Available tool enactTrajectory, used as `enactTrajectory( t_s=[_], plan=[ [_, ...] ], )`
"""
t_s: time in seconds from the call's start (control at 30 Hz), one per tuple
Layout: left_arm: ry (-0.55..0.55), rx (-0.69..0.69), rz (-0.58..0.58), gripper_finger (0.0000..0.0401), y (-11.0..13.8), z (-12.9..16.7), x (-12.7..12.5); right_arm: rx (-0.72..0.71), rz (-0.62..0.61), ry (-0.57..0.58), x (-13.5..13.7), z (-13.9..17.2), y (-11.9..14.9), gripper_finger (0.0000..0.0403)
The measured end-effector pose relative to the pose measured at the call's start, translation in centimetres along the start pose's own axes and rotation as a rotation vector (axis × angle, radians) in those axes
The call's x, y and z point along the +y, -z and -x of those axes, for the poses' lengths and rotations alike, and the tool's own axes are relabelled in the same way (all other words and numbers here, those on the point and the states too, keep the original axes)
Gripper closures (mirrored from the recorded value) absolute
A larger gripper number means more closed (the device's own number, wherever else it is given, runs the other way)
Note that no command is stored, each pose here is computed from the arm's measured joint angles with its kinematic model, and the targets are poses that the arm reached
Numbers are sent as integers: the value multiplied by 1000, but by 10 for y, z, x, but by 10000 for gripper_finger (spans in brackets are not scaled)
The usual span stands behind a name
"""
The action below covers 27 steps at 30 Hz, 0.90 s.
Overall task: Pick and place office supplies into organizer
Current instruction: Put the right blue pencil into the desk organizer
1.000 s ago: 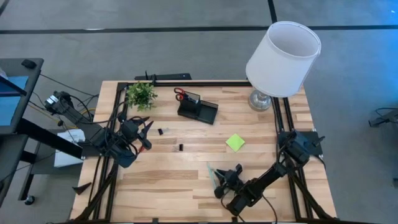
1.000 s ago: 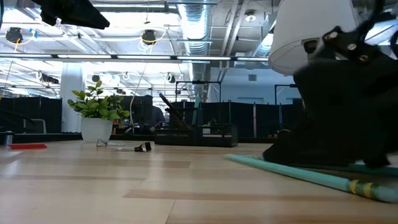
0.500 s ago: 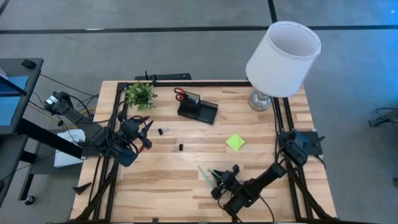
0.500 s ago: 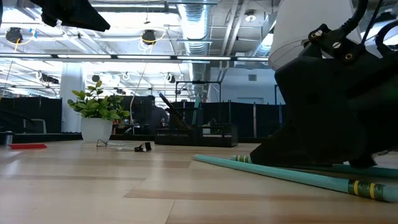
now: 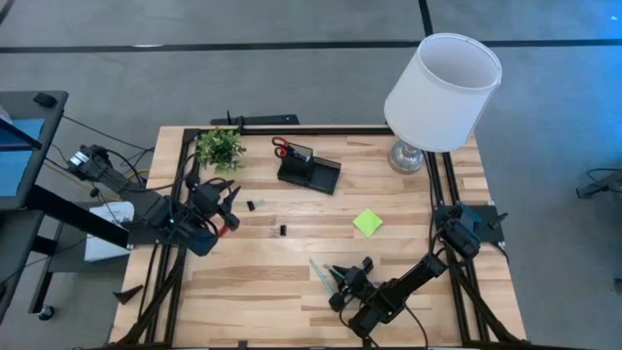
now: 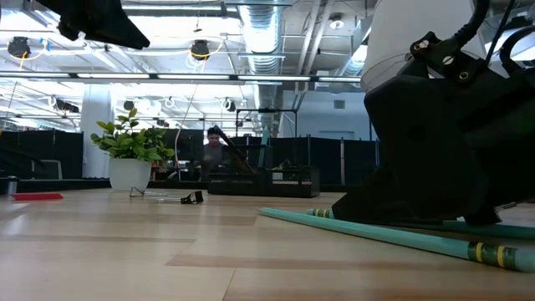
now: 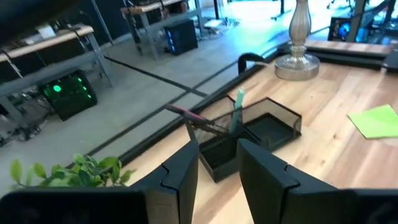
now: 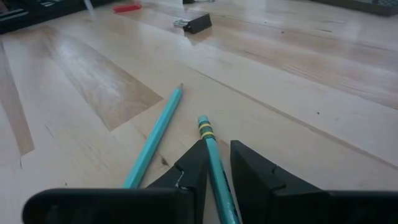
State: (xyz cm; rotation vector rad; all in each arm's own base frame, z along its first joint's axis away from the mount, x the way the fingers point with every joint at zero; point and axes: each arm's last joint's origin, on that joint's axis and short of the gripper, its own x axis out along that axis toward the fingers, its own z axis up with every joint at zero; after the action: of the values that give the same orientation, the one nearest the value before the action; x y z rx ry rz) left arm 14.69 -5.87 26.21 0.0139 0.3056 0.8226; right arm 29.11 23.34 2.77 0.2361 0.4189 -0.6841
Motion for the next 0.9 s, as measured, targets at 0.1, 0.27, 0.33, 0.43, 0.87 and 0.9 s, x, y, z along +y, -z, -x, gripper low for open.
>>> enactTrajectory(
  t_s=[0.1, 0.27, 0.33, 0.43, 0.87, 0.9],
  plan=[
    [21, 25, 0, 292, 1, 0, -1, 0, 1, 1, 0, 0, 0, 340],
    [47, 54, 2, 292, 1, 0, -1, 0, 0, 2, 0, 0, 0, 340],
    [50, 57, 9, 292, 1, 0, -2, 0, -1, 2, 0, 0, 0, 340],
    [55, 64, 40, 292, 2, 0, -2, 1, -4, 4, 0, 0, 0, 342],
    [77, 91, 46, 292, 2, 0, -2, 20, -26, 9, 2, -1, -3, 395],
    [77, 91, 46, 292, 2, 0, -2, 20, -27, 9, 2, -2, -3, 395]
  ],
)
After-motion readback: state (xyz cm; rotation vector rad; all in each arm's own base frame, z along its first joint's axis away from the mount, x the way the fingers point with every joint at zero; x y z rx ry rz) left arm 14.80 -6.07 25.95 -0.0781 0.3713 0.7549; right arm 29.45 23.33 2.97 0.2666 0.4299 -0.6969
